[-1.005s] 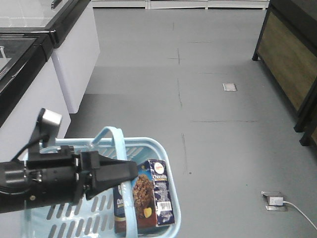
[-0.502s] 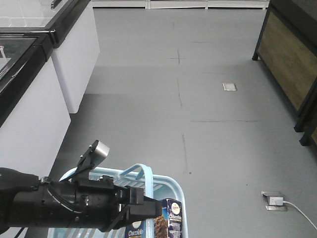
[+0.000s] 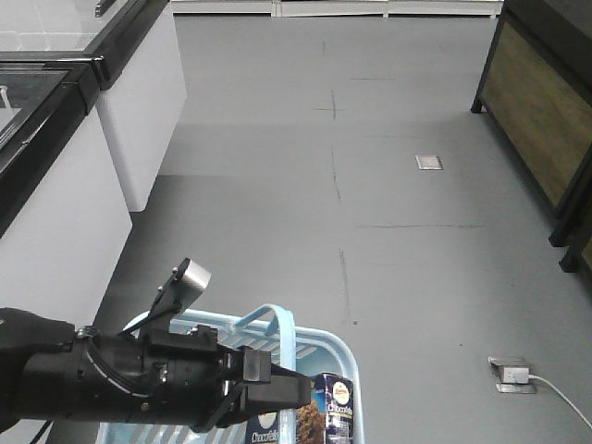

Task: Left arm holds basket, right arm returns cookies
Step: 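Raise the held basket up in front of the robot with left gripper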

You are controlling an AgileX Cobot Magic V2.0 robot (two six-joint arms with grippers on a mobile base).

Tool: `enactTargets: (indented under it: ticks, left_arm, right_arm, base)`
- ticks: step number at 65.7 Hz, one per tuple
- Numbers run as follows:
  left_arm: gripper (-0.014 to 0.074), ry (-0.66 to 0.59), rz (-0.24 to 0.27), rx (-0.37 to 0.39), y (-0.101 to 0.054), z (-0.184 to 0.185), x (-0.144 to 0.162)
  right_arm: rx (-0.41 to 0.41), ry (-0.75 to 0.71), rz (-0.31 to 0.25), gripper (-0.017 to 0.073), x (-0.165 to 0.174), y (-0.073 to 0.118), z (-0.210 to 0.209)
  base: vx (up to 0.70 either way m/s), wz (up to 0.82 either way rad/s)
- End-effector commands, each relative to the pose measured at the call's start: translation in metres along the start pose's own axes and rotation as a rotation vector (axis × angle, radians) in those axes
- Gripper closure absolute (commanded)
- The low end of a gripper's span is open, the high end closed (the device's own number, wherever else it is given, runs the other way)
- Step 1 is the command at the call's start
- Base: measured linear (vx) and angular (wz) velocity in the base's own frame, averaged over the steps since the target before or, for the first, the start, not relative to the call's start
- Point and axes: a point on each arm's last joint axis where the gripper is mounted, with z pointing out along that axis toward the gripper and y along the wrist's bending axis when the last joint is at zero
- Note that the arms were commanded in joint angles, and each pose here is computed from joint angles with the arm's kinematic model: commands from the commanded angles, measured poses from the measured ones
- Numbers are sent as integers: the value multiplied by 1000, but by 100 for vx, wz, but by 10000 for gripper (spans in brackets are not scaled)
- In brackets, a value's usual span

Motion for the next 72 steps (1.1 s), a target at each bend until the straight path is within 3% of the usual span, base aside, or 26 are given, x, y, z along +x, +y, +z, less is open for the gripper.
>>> enactTargets:
  ticks: [1,43,72]
  left_arm:
    - [597,-48,6,152,-31,-7,-11]
    - [597,-74,85,257,-67,-13,-31]
    - [596,-99,92,233,-66,-15,-32]
  right_arm:
    - [-6,-64,-17,570,-1,1,0]
    - [-6,-64,-17,570,-1,1,0]
    - [-6,-64,-17,570,-1,1,0]
  base:
    - [0,0]
    - [0,0]
    - [0,0]
